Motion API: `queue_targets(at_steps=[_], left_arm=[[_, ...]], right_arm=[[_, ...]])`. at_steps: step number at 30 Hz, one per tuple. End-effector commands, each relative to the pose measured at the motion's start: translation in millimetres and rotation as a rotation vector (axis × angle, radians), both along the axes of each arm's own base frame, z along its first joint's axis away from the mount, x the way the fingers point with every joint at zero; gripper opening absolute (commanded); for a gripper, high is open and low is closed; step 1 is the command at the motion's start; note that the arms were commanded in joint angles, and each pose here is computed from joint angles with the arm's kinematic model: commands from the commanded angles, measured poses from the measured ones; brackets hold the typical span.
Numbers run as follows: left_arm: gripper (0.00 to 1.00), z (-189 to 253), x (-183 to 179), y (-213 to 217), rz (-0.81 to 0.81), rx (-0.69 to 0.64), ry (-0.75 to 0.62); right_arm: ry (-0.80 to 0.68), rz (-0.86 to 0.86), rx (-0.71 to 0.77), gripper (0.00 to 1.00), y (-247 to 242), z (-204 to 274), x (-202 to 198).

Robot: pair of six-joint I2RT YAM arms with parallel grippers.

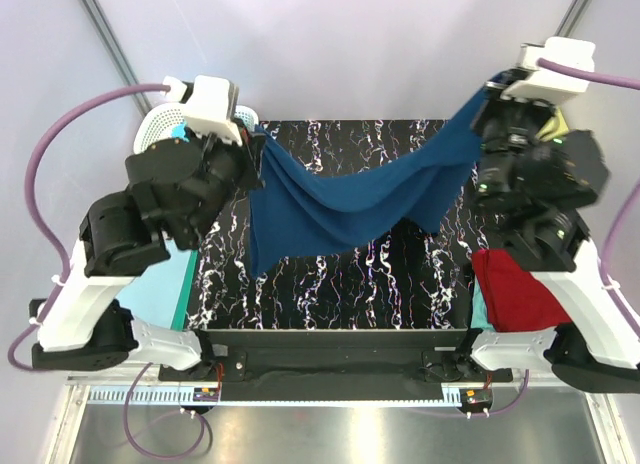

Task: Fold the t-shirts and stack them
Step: Flatten out the tshirt

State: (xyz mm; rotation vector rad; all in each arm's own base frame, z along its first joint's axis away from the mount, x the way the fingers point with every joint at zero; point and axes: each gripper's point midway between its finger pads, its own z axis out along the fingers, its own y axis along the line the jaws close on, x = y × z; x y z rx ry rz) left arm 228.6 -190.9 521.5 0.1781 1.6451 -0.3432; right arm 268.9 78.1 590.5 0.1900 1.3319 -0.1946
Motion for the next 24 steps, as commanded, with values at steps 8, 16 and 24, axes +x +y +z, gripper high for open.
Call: queue_targets(at_steps=[8,16,24], left_arm=[[0.0,73.6,-45.5,5.0,0.183,0.061,-0.163],[0.0,112.7,-57.3,18.4,0.229,0.027,-0.212],[0.0,141.5,-46.5,50.3,0.282,-0.055,-0.257]], right_arm=[[-0.108,-0.066,0.116,0.0,-58.4,46.5,-43.8],[-0.162,-0.073,0.137,0.0,-70.1,65.1,-52.4],[-0.226,-0.066,0.174,0.0,-77.9,88.6,-59.2]])
